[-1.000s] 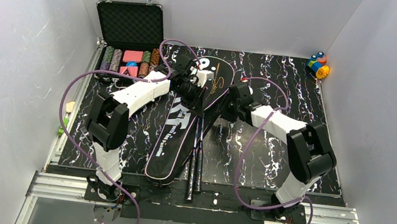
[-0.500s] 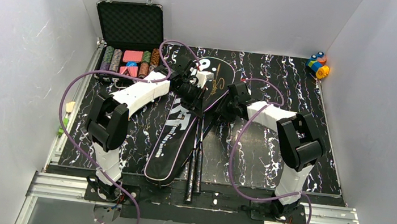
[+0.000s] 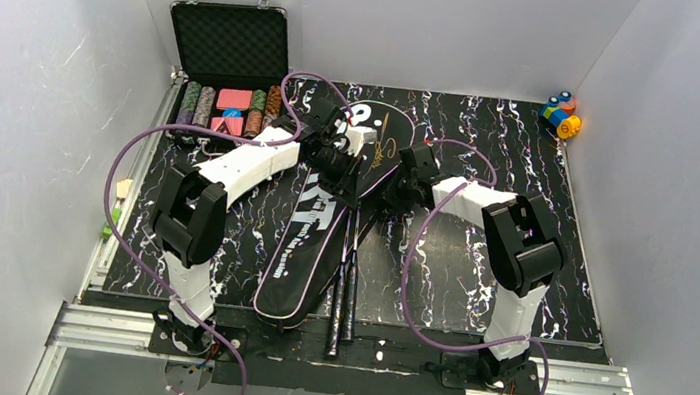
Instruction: Pack up the badminton gear
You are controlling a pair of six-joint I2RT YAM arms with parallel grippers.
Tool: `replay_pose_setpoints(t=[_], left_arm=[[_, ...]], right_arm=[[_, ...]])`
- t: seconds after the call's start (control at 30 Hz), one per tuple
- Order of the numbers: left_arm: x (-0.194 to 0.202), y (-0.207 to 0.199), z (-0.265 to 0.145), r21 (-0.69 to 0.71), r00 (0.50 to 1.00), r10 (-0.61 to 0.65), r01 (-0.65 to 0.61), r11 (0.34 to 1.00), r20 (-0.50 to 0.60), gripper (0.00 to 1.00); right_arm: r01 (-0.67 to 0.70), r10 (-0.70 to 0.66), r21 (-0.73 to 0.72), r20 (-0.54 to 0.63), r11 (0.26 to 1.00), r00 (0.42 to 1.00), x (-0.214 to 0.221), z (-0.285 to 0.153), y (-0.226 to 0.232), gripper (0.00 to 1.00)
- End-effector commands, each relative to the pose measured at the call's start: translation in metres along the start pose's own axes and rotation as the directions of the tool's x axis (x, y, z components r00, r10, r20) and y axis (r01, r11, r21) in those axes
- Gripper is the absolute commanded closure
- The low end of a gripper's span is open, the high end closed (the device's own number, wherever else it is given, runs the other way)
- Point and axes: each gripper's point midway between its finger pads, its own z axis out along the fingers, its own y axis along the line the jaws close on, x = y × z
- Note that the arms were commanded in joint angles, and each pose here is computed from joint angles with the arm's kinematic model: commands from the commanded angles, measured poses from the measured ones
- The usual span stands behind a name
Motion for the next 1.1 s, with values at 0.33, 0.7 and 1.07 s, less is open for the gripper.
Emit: replay_pose_setpoints(t=[0.33, 0.7, 1.07], left_arm=[[-0.008, -0.024, -0.028, 0.016, 0.988, 0.120, -0.122, 0.992, 0.095, 0.75], [-0.005, -0.058, -0.027, 0.067, 0.968, 0.218, -0.227, 0.972, 0.122, 0.53], [0.035, -0.116, -0.019, 0.233, 0.930, 0.354, -0.367, 0.900, 0.099, 0.41]], right_arm=[[0.015, -0.016, -0.116, -0.005, 0.993, 1.000, 0.004, -0.047, 0.022, 0.99], [-0.009, -0.005, -0.207, -0.068, 0.978, 0.998, 0.051, -0.135, 0.024, 0.99], [0.007, -0.009, -0.248, -0.008, 0.969, 1.000, 0.025, -0.189, 0.057, 0.99]])
